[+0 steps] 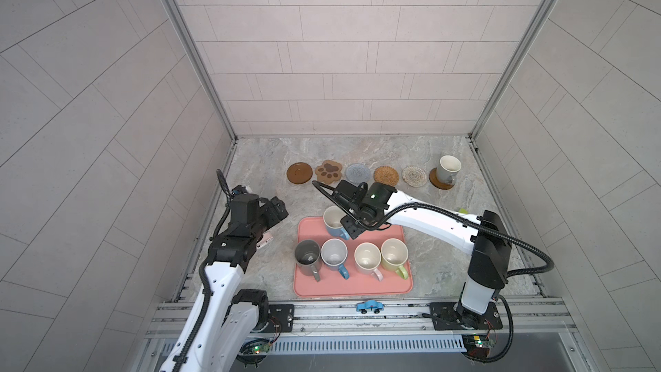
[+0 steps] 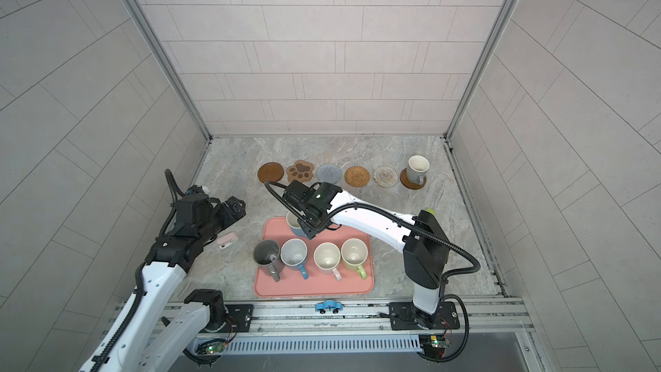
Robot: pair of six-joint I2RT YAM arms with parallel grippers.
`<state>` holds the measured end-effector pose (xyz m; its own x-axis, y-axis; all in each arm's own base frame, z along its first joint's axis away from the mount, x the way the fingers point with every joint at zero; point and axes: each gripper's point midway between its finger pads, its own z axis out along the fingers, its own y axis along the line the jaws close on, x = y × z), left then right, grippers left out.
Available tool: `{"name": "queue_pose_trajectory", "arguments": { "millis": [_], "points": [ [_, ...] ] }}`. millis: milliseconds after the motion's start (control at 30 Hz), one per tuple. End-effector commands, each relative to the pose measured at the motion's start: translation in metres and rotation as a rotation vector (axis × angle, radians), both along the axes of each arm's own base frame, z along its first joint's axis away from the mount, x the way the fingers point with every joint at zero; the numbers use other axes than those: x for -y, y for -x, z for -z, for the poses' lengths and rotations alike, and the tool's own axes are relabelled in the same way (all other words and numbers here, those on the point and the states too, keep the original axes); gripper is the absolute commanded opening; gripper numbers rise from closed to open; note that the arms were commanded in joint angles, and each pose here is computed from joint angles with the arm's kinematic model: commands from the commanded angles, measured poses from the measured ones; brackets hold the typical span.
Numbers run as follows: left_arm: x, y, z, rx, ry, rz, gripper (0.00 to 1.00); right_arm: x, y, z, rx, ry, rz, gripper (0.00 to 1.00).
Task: Place cups on coasters
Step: Pick up the cup from the tray.
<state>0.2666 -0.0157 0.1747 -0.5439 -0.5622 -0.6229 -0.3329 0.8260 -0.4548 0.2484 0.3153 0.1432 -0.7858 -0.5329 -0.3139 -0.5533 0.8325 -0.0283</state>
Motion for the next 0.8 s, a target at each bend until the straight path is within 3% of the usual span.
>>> {"name": "queue_pose_trajectory", "arguments": {
  "millis": [0, 333, 767],
  "points": [
    [0.001, -0.003, 0.001, 0.007, 0.013, -0.006, 1.0, -0.008, 0.001, 0.002, -0.008, -0.001, 0.027, 0.54],
    [0.002, -0.004, -0.002, 0.014, 0.015, -0.005, 1.0, -0.023, -0.002, 0.021, -0.017, 0.001, 0.037, 0.46],
    [0.001, -0.002, -0.002, 0.015, 0.014, -0.005, 1.0, -0.013, -0.009, 0.043, 0.017, 0.084, 0.052, 0.21]
  ]
}}
